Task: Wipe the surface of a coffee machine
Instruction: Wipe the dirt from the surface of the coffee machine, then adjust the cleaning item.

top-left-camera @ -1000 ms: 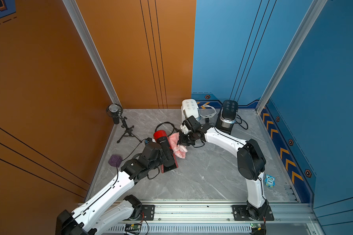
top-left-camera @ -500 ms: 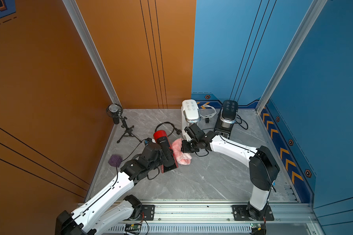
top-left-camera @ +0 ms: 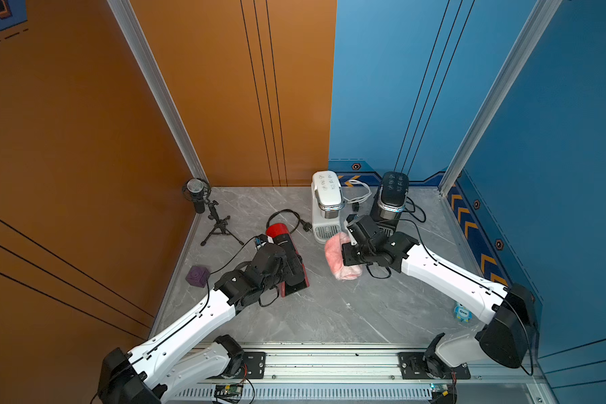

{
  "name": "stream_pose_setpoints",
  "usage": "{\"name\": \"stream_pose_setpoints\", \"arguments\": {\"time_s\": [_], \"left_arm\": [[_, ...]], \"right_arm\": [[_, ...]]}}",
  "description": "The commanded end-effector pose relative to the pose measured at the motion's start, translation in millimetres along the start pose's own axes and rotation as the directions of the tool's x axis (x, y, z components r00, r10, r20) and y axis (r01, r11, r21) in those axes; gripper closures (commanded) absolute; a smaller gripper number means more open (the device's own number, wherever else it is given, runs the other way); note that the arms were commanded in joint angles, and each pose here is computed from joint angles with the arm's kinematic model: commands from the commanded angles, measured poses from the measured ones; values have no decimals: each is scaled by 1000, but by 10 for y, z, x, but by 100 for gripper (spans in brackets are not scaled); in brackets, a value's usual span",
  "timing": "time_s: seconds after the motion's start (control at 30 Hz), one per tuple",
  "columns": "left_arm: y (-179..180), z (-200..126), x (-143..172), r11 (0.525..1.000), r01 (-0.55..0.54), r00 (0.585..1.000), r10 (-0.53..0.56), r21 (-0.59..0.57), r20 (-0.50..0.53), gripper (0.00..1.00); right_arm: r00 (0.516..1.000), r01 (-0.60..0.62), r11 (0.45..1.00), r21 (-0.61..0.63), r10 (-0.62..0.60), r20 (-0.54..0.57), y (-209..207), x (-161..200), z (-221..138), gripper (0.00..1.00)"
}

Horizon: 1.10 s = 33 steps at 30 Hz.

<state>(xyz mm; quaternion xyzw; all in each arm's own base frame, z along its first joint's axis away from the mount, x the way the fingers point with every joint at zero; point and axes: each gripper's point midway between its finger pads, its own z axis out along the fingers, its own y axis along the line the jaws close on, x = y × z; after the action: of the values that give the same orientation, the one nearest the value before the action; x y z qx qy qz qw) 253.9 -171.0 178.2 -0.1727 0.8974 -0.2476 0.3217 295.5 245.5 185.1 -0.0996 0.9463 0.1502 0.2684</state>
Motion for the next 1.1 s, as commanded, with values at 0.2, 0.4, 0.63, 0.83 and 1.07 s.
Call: {"name": "stream_pose_setpoints", "arguments": {"time_s": [0.2, 0.4, 0.63, 0.83, 1.07], "left_arm": [[-749, 6, 116, 974, -45, 999, 50, 222, -15, 1], [-879, 0, 143, 970, -70, 997, 72, 235, 2, 1], [-667, -47, 121, 979, -57, 998, 52, 195, 31, 1], [-421, -186, 54, 984, -58, 998, 52, 168, 37, 1], [-365, -421, -160, 983, -117, 992, 108, 143, 67, 1]], "right_arm": [[998, 59, 997, 47, -60, 21, -169, -55, -195, 100], [998, 48, 999, 12, -49, 35, -145, -128, -265, 100], [999, 42, 997, -71, -39, 37, -26, -152, -382, 100], [998, 45, 997, -70, -42, 38, -36, -147, -408, 100], [997, 52, 995, -82, -48, 54, -2, -193, -523, 100]]}}
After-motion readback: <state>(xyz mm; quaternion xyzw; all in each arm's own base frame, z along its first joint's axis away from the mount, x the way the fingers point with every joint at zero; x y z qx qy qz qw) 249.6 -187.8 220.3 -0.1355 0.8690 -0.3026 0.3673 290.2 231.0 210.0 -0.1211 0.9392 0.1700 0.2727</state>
